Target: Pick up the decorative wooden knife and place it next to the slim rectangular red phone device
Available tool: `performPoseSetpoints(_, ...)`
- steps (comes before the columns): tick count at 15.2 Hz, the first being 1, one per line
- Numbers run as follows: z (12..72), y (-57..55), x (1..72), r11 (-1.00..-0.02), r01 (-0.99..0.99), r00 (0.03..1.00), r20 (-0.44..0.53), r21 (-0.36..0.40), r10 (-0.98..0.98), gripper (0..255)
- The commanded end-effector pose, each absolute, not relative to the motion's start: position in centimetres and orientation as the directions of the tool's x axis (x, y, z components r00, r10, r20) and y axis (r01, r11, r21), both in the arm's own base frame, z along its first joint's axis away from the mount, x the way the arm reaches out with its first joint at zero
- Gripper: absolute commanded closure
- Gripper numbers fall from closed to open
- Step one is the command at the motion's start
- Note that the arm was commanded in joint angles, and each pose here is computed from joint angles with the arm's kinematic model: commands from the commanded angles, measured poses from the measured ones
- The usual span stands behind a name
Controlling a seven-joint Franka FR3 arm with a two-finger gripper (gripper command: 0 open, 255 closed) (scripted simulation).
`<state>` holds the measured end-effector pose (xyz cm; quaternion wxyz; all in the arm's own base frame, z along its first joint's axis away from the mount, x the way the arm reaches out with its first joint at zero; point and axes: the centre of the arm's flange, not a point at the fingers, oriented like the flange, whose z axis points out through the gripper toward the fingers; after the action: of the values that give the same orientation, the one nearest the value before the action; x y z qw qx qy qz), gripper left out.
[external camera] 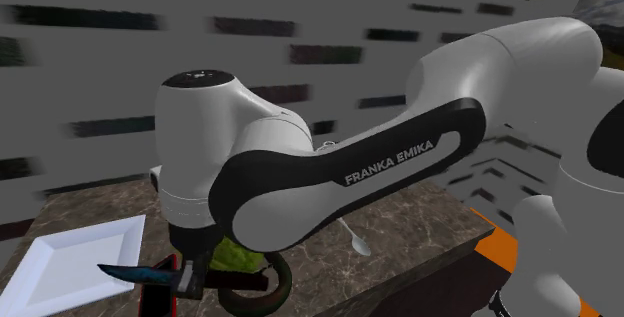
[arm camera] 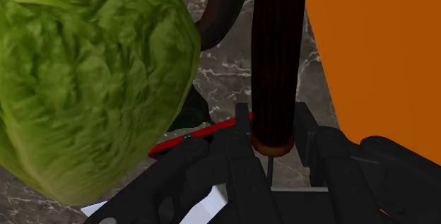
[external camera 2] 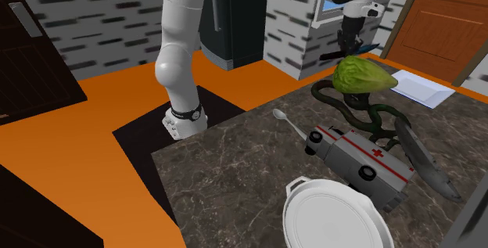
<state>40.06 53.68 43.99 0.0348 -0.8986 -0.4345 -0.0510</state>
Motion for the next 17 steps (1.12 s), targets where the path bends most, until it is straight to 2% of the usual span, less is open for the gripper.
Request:
performPoseSetpoints(1,44.1,56.1,39.9,-0.621,0.784,0.618,0.121,-0.018,0.777,255)
performPoseSetpoints(9,44.2,67.3,39.3,-0.621,0.784,0.618,0.121,-0.018,0.777,255)
performPoseSetpoints(17,39.9,67.3,39.3,-0.621,0.784,0.618,0.121,-0.018,0.777,255)
